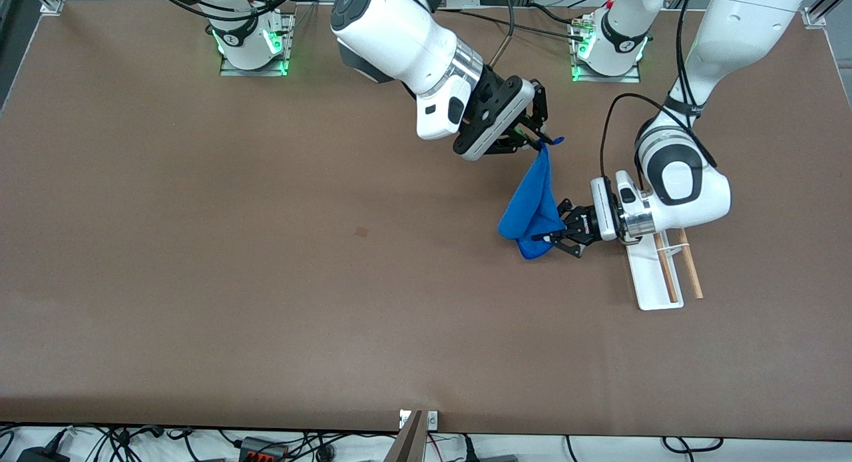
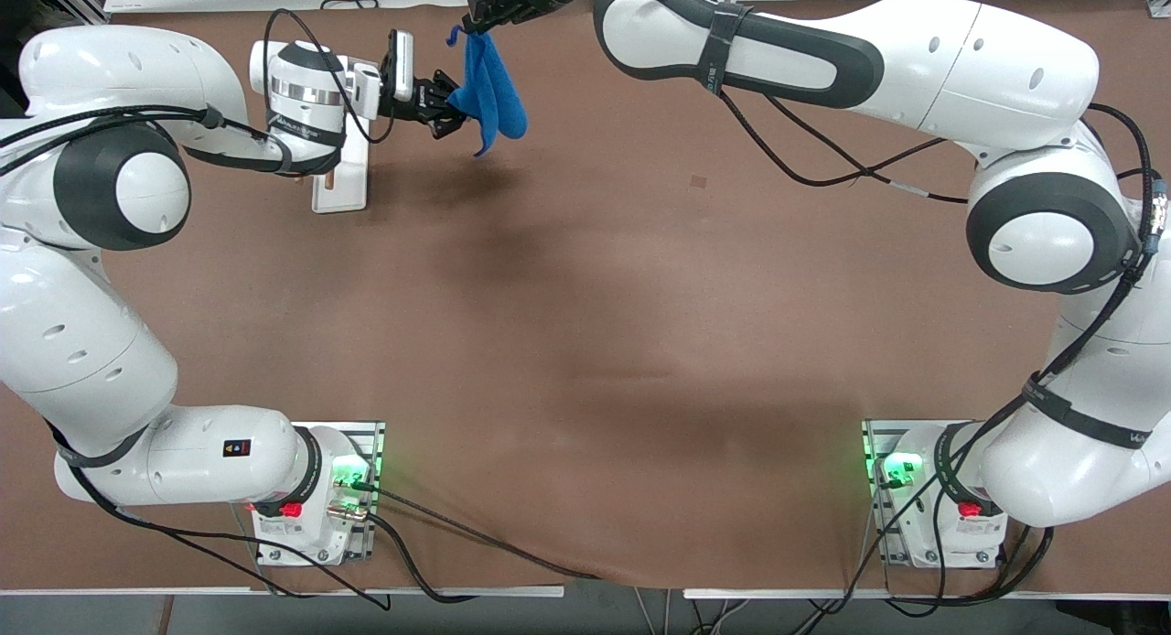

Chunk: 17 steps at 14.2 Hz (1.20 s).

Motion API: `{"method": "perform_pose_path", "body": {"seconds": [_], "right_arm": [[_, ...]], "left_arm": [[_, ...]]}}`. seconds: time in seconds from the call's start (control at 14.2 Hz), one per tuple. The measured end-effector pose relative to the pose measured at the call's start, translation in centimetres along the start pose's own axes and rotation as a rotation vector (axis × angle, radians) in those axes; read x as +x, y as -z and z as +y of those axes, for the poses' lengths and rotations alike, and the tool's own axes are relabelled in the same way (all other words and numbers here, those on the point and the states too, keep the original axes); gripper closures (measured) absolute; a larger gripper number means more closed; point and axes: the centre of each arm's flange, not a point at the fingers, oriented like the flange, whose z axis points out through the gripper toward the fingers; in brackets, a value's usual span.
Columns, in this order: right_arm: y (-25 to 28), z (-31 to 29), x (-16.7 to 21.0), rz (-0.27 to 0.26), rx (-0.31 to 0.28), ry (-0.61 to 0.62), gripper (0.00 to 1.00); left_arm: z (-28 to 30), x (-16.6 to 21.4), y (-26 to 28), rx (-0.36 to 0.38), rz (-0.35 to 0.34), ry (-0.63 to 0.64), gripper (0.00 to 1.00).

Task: Pass towel and hang on rack
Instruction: 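Release the towel from the right gripper while the left gripper carries it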

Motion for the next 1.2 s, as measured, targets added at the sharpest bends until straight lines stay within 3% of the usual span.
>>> {"method": "perform_pose_path", "body": {"seconds": [0.28, 0.49, 0.64, 0.78, 0.92, 1.2], "right_arm": [[1.4, 6.9, 0.9, -0.100, -0.144, -0.037, 0.33], [6.1, 14.8, 2.4, -0.204, -0.360, -0.047, 0.01], [8.1, 19.2, 2.0, -0.298, -0.532, -0.037, 0.00], [9.9, 23.2, 1.5, -0.385, -0.631, -0.082, 0.00], [12.7, 27.3, 1.6, -0.415, -0.681, -0.148, 0.00], [18.6, 33.2, 2.1, -0.408, -0.743, -0.260, 0.00]], "left_arm": [[-1.1, 1.4, 3.3, -0.030, -0.161, 0.030, 0.98], [-2.7, 3.2, 7.3, -0.017, -0.289, 0.068, 0.98], [-3.7, 3.7, 10.1, 0.000, -0.361, 0.099, 0.98], [-4.9, 3.5, 13.8, 0.010, -0.420, 0.112, 0.98], [-5.8, 2.7, 18.0, 0.011, -0.455, 0.115, 0.98], [-6.7, 1.1, 24.3, 0.028, -0.554, 0.128, 0.98]]}}
